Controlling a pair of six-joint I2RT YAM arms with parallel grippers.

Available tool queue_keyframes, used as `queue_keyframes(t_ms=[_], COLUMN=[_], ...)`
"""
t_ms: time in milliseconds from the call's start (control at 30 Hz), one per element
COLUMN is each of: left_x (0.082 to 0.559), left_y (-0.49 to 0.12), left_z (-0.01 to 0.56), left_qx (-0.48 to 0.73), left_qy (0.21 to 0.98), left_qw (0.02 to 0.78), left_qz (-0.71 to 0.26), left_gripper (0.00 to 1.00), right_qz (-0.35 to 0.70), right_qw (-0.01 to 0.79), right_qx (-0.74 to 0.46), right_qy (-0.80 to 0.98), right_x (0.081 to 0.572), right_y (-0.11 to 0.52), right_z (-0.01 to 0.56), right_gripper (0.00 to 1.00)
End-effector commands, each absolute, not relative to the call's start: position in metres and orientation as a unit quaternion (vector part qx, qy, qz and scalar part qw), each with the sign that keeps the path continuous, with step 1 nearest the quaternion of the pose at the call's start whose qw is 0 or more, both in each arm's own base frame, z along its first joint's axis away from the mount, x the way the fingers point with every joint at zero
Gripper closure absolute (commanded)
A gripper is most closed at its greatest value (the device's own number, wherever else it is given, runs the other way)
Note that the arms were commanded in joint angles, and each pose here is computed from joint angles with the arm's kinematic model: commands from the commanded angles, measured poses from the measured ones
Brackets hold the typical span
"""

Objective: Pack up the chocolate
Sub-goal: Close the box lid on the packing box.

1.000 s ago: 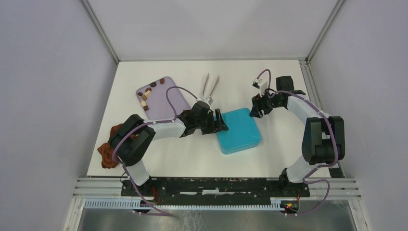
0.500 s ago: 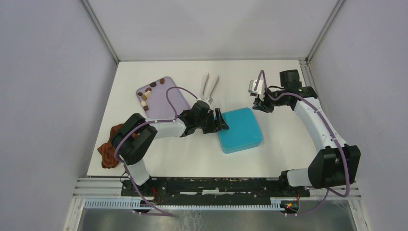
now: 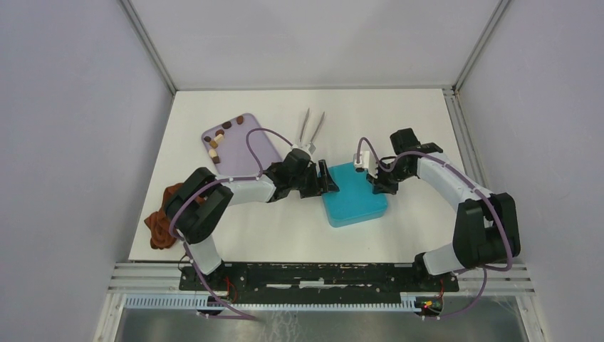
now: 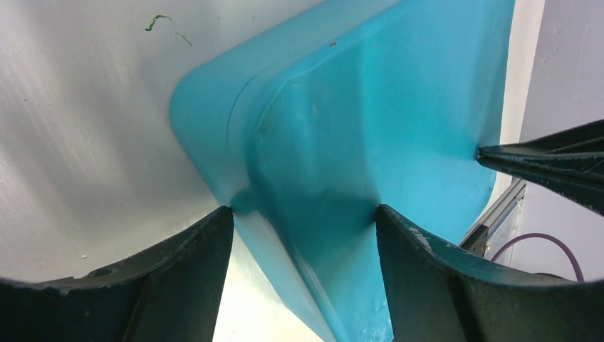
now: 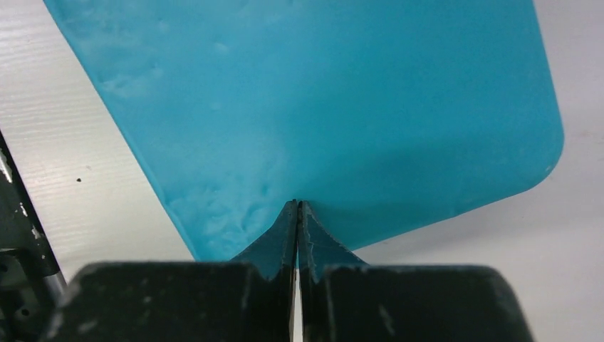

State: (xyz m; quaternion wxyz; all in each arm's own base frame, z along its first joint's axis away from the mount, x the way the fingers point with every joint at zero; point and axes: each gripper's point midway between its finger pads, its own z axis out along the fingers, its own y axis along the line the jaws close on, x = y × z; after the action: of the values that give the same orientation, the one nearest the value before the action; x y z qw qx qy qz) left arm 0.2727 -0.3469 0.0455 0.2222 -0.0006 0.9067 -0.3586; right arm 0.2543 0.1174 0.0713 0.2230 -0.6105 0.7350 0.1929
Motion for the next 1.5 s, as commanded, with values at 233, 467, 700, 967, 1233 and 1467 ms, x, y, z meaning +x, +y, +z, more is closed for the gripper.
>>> queue_keyframes(t_ms=[233,467,700,967,1233,1467], left_x=[0.244,0.245,0.245,0.251,0.264,0.281], left_y=[-0.298,-0.3,-0.301,-0.305,-0.322,-0.285], left_z=[-0.015,-0.012,-0.009,0.01,0.066,0.136], left_qx=[0.004,0.008,0.009,0.015,0.038,0.017], left_qy=[0.958,0.957,0.956,0.949,0.925,0.902], left_qw=[0.163,0.164,0.165,0.183,0.236,0.349], left_qz=[-0.238,-0.239,-0.244,-0.255,-0.297,-0.255], left_gripper=[0.23,0.23,0.23,0.23,0.24,0.35], right_qz=[0.137,0.146,0.11,0.139,0.154,0.229], right_qw=[0.308,0.28,0.179,0.243,0.356,0.355], right_qx=[-0.58,-0.563,-0.536,-0.546,-0.516,-0.519], right_qy=[0.742,0.764,0.817,0.79,0.764,0.743], right_x=[0.347,0.358,0.34,0.357,0.358,0.303], right_y=[0.129,0.136,0.108,0.129,0.143,0.118], right_z=[0.157,0.129,0.041,0.091,0.159,0.15], right_gripper=[0.94,0.94,0.95,0.93,0.67,0.79])
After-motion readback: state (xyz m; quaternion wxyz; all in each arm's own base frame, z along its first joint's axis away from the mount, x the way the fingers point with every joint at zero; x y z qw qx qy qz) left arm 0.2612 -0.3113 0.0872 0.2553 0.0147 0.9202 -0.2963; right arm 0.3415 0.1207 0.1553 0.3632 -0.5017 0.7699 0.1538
